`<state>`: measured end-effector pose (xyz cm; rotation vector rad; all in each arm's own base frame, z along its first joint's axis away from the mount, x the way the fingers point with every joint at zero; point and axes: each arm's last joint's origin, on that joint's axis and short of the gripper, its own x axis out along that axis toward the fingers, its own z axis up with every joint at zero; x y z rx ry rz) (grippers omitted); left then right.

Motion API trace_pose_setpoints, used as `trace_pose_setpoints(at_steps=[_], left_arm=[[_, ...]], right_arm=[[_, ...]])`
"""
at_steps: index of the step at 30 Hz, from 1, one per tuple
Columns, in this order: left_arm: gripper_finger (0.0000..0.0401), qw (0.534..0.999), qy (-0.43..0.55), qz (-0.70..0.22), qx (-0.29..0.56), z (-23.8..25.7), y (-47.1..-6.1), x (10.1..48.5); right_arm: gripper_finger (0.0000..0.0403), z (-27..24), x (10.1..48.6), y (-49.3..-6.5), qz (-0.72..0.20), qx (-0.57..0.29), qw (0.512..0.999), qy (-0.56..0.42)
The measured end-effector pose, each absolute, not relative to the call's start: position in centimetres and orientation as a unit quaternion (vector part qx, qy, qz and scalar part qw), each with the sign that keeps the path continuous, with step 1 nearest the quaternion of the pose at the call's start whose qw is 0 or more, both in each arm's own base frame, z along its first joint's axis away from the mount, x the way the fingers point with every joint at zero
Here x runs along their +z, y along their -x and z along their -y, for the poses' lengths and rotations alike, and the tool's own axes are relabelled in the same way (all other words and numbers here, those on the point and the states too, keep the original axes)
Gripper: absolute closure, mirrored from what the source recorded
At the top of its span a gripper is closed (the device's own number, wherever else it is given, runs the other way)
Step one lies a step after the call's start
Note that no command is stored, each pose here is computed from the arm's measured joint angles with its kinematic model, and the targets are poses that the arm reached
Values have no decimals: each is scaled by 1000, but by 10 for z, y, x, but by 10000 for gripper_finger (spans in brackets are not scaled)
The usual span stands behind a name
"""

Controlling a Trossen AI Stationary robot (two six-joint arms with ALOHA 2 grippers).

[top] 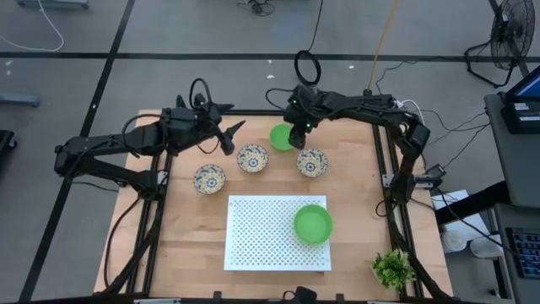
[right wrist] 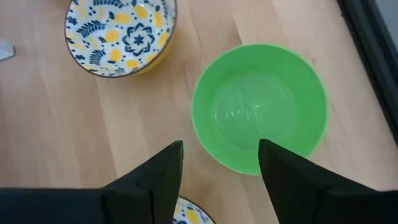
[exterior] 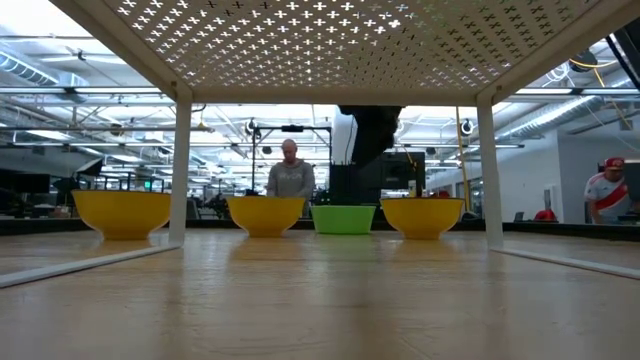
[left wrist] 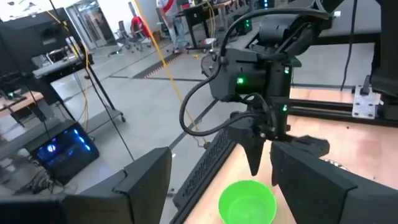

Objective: Pick & Place Mini bowls
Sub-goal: Stack the green bowl on top of the green bowl on the shelf

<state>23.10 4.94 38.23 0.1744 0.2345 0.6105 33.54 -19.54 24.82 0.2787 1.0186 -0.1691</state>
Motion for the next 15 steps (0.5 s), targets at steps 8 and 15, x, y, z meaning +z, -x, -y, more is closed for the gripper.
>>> trace_pose_setpoints(at_steps=[8, 15], left_arm=[[128, 943, -78, -126, 299, -49, -231, 380], [128, 942, -78, -136, 298, -49, -230, 378]], right_arm=[[203, 196, 214, -342, -519, -148, 831, -135], [203, 198, 199, -342, -513, -192, 827, -130]])
